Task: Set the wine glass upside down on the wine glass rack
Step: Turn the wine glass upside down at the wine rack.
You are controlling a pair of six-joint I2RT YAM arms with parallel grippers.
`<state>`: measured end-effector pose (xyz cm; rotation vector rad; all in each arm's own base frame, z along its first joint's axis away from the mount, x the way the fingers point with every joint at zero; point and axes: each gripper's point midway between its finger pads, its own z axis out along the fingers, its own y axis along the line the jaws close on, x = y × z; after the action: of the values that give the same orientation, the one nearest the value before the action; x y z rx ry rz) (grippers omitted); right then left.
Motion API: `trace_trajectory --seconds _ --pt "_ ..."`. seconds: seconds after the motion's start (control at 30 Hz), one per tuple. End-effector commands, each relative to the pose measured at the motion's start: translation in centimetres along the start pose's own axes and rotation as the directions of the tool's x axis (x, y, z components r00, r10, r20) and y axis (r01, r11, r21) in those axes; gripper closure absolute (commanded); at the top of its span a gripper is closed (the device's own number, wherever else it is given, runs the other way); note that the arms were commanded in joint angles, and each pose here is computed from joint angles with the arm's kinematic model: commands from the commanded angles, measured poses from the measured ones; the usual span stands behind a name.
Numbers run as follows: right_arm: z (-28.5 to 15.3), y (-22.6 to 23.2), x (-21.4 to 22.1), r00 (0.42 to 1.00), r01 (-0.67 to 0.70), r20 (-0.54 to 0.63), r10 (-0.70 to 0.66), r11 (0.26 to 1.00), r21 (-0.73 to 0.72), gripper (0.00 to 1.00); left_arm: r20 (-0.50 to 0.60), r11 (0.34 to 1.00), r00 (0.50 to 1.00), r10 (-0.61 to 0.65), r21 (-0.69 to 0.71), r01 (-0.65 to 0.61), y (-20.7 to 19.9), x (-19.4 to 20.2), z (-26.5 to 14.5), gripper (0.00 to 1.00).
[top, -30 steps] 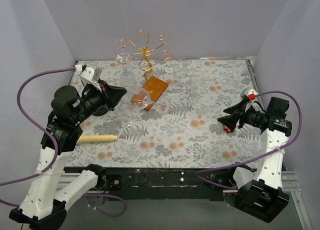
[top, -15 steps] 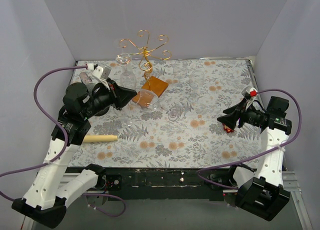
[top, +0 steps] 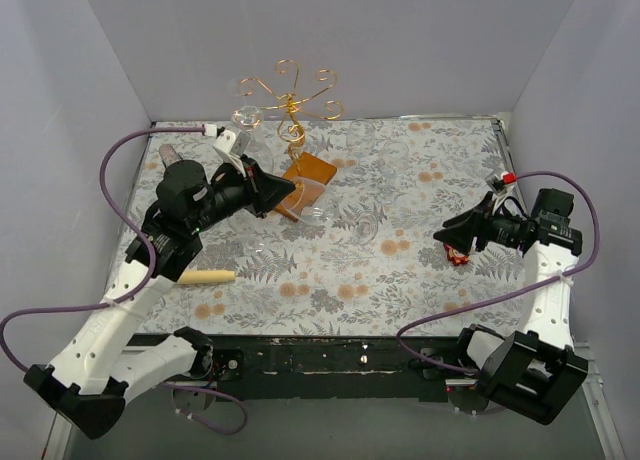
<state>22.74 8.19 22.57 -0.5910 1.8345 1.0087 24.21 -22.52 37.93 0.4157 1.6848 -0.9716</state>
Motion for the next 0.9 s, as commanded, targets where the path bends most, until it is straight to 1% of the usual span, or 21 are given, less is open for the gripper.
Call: trace_trajectory --seconds 0.0,0.3,0.43,0.57,0.7,0.73,0.8,0.87 --pt "-0.1 0.8 -2.1 0.999 -0.015 0.039 0.017 0.999 -0.051 0.35 0.079 1.0 0.997 0.023 -0.023 -0.021 -0.5 -1.8 1.1 1.0" --pt "1.0 1.1 -2.6 0.988 -0.154 0.003 0.156 0.982 -0.112 0.36 0.079 0.999 0.996 0.03 -0.046 -0.026 -1.1 -1.7 3.2 1.0" --pt "2.8 2.4 -2.4 0.976 -0.217 -0.06 0.209 0.961 -0.173 0.37 0.08 0.999 0.996 0.027 -0.047 -0.023 -1.7 -1.3 4.2 1.0" --pt "4.3 3.3 -1.9 0.965 -0.252 -0.121 0.233 0.95 -0.186 0.37 0.078 0.998 0.997 0.029 -0.059 -0.024 -2.3 -0.9 5.1 1.0" --pt "5.1 3.1 -1.6 0.94 -0.331 -0.139 0.311 0.931 -0.152 0.37 0.089 0.994 0.995 0.034 -0.103 -0.025 -2.5 -0.6 6.0 1.0" --pt "5.3 2.9 -1.3 0.923 -0.373 -0.143 0.356 0.92 -0.117 0.37 0.095 0.995 0.995 0.038 -0.101 -0.028 -2.9 -0.6 6.2 1.0" --pt "5.7 2.4 -0.7 0.914 -0.392 -0.144 0.38 0.918 -0.066 0.37 0.095 0.992 0.994 0.05 -0.118 -0.038 -3.2 -0.3 6.7 1.0" --pt "5.9 2.5 -0.1 0.908 -0.403 -0.145 0.393 0.914 -0.049 0.38 0.1 0.99 0.993 0.061 -0.129 -0.048 -3.6 -0.1 7.1 1.0"
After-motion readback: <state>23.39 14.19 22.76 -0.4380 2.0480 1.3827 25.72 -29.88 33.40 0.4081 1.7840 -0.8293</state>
